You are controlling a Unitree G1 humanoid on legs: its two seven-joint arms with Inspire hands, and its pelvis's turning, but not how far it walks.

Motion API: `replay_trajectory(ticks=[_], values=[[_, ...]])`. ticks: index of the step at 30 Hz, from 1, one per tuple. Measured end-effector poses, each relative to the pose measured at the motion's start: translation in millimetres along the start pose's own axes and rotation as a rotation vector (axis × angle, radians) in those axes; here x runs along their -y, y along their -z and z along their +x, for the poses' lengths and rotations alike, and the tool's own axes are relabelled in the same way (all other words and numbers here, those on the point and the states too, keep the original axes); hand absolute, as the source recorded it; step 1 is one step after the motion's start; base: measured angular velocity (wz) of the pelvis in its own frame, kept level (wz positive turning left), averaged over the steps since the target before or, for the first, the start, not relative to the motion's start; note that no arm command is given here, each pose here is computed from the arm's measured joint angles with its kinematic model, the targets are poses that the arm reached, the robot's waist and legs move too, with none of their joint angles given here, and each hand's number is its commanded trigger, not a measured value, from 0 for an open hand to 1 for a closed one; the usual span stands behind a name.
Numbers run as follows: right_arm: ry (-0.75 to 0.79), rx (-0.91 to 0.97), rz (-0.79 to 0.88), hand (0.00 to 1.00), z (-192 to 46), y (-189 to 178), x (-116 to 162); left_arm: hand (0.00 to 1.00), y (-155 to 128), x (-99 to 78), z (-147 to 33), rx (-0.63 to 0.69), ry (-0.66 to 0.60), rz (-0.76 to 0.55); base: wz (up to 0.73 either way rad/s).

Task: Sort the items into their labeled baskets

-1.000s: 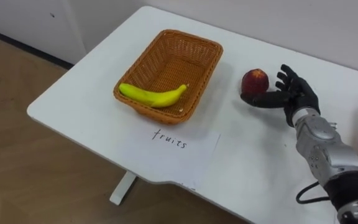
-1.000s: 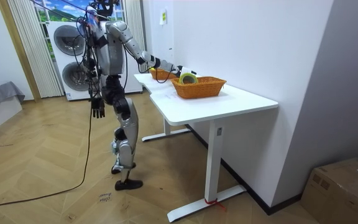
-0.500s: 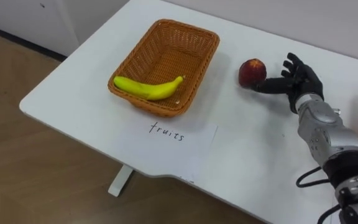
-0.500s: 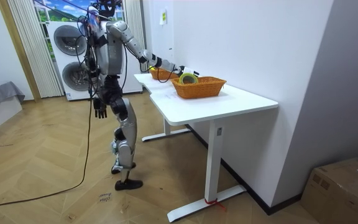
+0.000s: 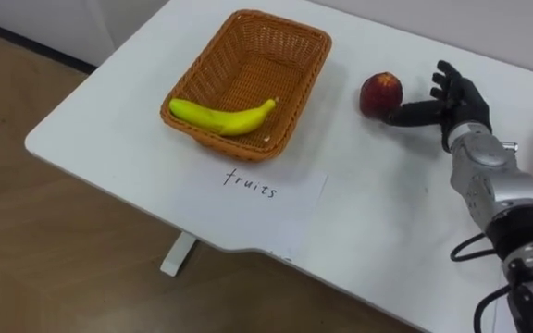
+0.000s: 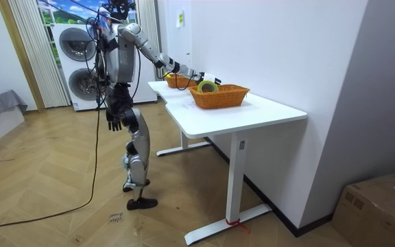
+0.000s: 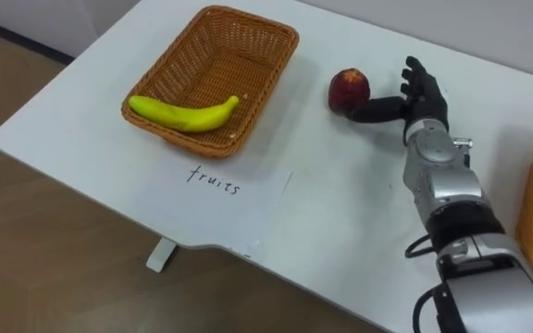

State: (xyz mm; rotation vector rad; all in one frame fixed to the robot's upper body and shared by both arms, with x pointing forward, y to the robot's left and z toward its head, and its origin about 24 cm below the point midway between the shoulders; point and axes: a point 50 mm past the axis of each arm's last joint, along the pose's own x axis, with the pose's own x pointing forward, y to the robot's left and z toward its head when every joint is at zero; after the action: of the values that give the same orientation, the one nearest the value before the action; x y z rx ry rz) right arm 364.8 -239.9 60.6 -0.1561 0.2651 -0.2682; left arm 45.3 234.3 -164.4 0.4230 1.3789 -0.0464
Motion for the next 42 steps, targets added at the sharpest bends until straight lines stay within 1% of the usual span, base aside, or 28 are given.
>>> replay_trajectory(ticks=[5, 12, 17, 25, 33, 39, 42], values=[[0.032, 0.018, -0.064, 0.0, 1, -3, 2, 0.0, 1, 1.0, 0.2, -0.008, 0.012, -0.04, 0.0], [0.058, 0.034, -0.111, 0.0, 1, -6, 3, 0.0, 3, 1.6, 1.2, -0.026, 0.023, -0.098, 0.0], [0.065, 0.065, -0.184, 0.0, 3, -13, 2, 0.0, -3, 0.4, 2.8, -0.022, 0.023, -0.079, 0.0], [0.07, 0.104, -0.215, 0.0, 5, -24, 1, 0.0, -9, -2.7, 3.4, -0.005, 0.016, -0.077, 0.0], [0.079, 0.111, -0.265, 0.0, 6, -25, 2, 0.0, -12, -3.8, 3.8, 0.003, 0.016, -0.058, 0.0], [0.076, 0.13, -0.366, 0.0, 5, -23, 0, 0.0, -14, -8.2, 4.4, 0.0, 0.01, -0.034, 0.0], [0.076, 0.147, -0.411, 0.0, 5, -25, 2, 0.0, -21, -11.4, 4.9, 0.017, 0.003, -0.03, -0.02]])
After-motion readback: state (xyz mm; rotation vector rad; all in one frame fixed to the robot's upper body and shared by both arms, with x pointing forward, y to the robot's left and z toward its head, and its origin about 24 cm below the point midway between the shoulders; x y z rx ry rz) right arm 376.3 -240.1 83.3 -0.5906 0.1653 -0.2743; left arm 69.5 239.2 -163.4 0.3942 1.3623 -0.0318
